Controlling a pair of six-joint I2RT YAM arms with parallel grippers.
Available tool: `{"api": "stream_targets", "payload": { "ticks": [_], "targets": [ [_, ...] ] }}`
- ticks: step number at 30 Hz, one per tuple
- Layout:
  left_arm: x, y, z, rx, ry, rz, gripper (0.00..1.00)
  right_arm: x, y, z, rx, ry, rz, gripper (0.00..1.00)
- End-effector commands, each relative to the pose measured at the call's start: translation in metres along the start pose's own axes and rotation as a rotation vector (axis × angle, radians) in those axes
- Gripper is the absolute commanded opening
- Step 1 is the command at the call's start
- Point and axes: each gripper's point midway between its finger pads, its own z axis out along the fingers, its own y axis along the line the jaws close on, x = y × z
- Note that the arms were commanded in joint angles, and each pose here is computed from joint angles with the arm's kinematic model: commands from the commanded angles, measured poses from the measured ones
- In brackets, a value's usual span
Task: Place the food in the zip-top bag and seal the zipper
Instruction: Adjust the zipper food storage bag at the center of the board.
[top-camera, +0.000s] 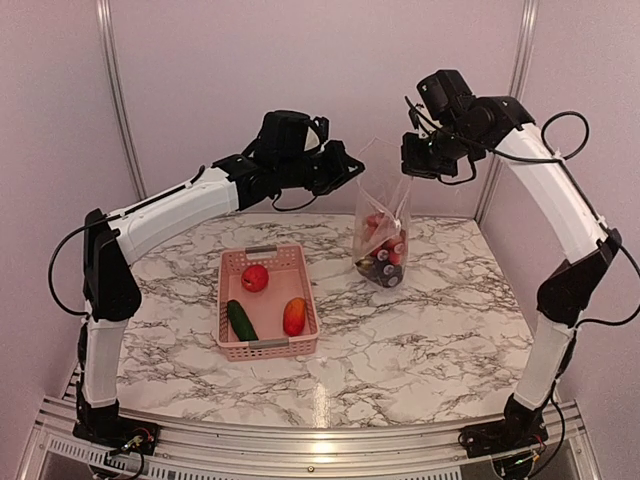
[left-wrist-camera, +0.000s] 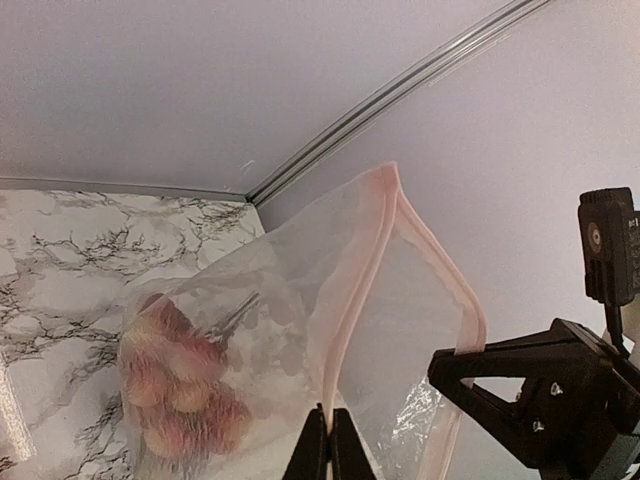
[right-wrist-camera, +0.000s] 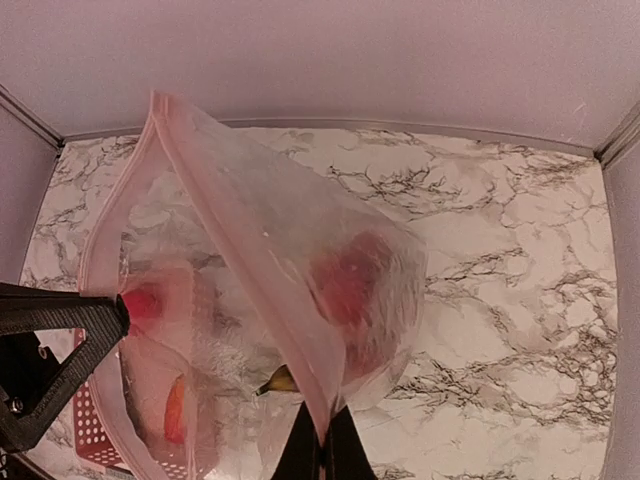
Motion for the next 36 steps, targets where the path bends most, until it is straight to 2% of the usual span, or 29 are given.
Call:
{"api": "stream_targets", "payload": {
  "ticks": [1, 4, 7, 10, 15, 21, 27, 33, 36],
  "targets": [
    [-0.004, -0.019, -0.002, 0.080, -0.019, -0.026, 0.00, -0.006, -0.021, -0.019, 0.086, -0.056, -0.018, 0.00],
    [0.034, 0.028, 0.002, -0.055, 0.075, -0.087, 0.00, 0.021, -0.015, 0.006, 0.079, 0.050, -0.073, 0.00],
    [0.064, 0.059, -0.001, -0.137, 0.152, -0.080, 0.00, 0.055, 0.001, 0.037, 0.043, 0.159, -0.135, 0.00],
    [0.075, 0.081, -0.011, -0.217, 0.183, -0.046, 0.00, 0.069, 0.024, 0.048, -0.013, 0.181, -0.162, 0.00],
    [0.064, 0.079, -0.035, -0.250, 0.146, 0.025, 0.00, 0.073, 0.060, 0.054, -0.097, 0.186, -0.192, 0.00],
    [0.037, 0.071, -0.072, -0.302, 0.038, 0.077, 0.00, 0.085, 0.088, 0.060, -0.171, 0.214, -0.226, 0.00],
    [0.040, 0.075, -0.087, -0.309, 0.025, 0.088, 0.00, 0.093, 0.106, 0.064, -0.263, 0.253, -0.201, 0.00],
    [0.046, 0.082, -0.086, -0.308, 0.021, 0.049, 0.00, 0.096, 0.126, 0.059, -0.371, 0.282, -0.129, 0.25],
    [0.040, 0.081, -0.087, -0.308, -0.015, 0.028, 0.00, 0.098, 0.127, 0.056, -0.384, 0.291, -0.119, 0.32]
  ]
}}
